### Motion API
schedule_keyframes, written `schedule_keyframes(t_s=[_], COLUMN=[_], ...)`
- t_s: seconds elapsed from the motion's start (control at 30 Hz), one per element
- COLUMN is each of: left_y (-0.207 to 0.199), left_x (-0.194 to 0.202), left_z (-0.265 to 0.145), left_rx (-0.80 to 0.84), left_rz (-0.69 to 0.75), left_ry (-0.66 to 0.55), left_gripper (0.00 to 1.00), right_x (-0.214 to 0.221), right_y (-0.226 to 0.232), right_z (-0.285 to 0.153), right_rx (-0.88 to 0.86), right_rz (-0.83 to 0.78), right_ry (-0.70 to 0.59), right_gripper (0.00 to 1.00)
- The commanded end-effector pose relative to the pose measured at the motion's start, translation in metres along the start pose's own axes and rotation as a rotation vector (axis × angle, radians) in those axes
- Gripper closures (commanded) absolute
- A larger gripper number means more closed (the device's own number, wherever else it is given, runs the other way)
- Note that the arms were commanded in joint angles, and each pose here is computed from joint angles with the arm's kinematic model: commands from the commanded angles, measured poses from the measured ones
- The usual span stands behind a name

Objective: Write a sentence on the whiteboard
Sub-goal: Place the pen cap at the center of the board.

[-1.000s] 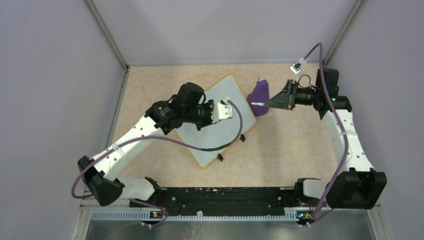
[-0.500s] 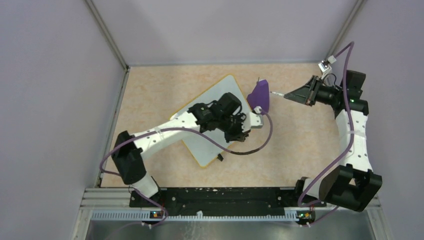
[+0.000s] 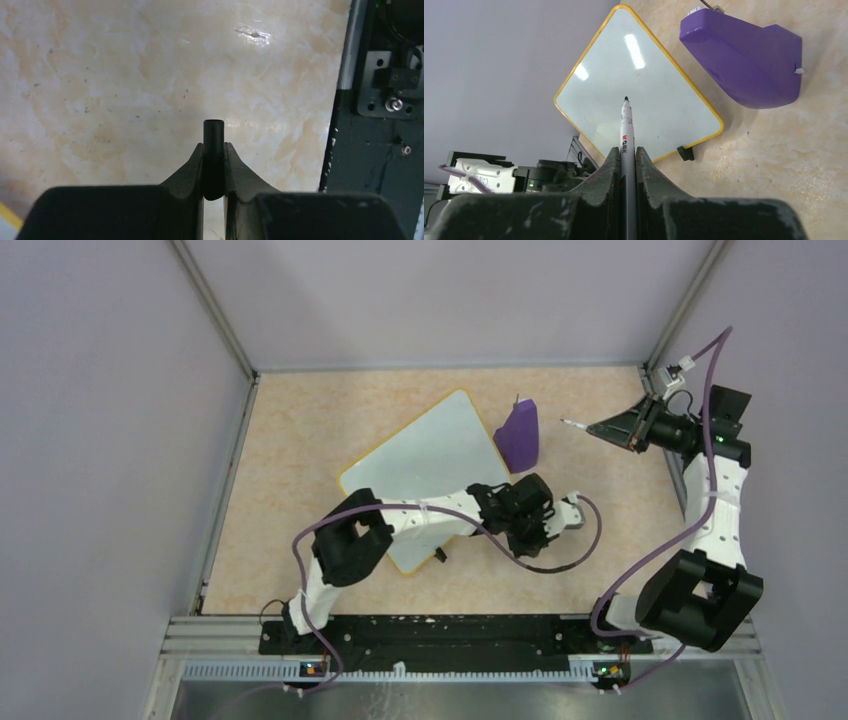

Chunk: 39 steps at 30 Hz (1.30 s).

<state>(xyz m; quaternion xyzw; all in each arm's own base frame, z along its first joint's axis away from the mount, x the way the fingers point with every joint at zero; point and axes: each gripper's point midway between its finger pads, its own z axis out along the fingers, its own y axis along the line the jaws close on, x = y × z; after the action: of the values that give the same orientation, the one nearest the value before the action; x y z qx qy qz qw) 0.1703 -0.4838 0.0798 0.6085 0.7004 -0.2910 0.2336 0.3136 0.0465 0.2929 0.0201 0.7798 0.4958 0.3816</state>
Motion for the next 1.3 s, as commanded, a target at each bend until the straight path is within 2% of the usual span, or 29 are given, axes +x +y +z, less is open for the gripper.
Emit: schedule_keyframes(t_s=[0.0, 0.33, 0.63, 0.77, 1.0, 1.27], left_y=[0.008, 0.015, 0.016, 0.015, 0.011, 0.010], left_x=[-0.033, -0.011, -0.001, -0.001, -0.011, -0.042], left_z=[0.018, 0.060, 0.067, 0.062, 0.045, -0.009], left_rx=[-0.013, -0.012, -0.012, -0.009, -0.003, -0.023], left_rz=[-0.034, -0.086, -0.096, -0.094, -0.078, -0.047], left_ry=[-0.081, 0.004, 0.040, 0.047, 0.034, -0.031], left_gripper=[1.00, 0.94, 0.67, 0.58, 0.53, 0.34], right_x=[-0.016, -0.010, -0.010, -0.011, -0.011, -0.019], right_y=[0.009, -0.004, -0.008, -0.008, -0.007, -0.004], right_z=[-0.010, -0.010, -0.010, -0.010, -0.011, -0.011], right_rx=[-0.022, -0.020, -0.012, -0.008, 0.000, 0.009], right_rz=[-0.084, -0.072, -0.084, -0.086, -0.098, -0.130], right_ry=[-0.028, -0.012, -0.011, -0.012, -0.015, -0.024], right_gripper=[1.00, 1.00, 1.00, 1.00, 1.00, 1.00])
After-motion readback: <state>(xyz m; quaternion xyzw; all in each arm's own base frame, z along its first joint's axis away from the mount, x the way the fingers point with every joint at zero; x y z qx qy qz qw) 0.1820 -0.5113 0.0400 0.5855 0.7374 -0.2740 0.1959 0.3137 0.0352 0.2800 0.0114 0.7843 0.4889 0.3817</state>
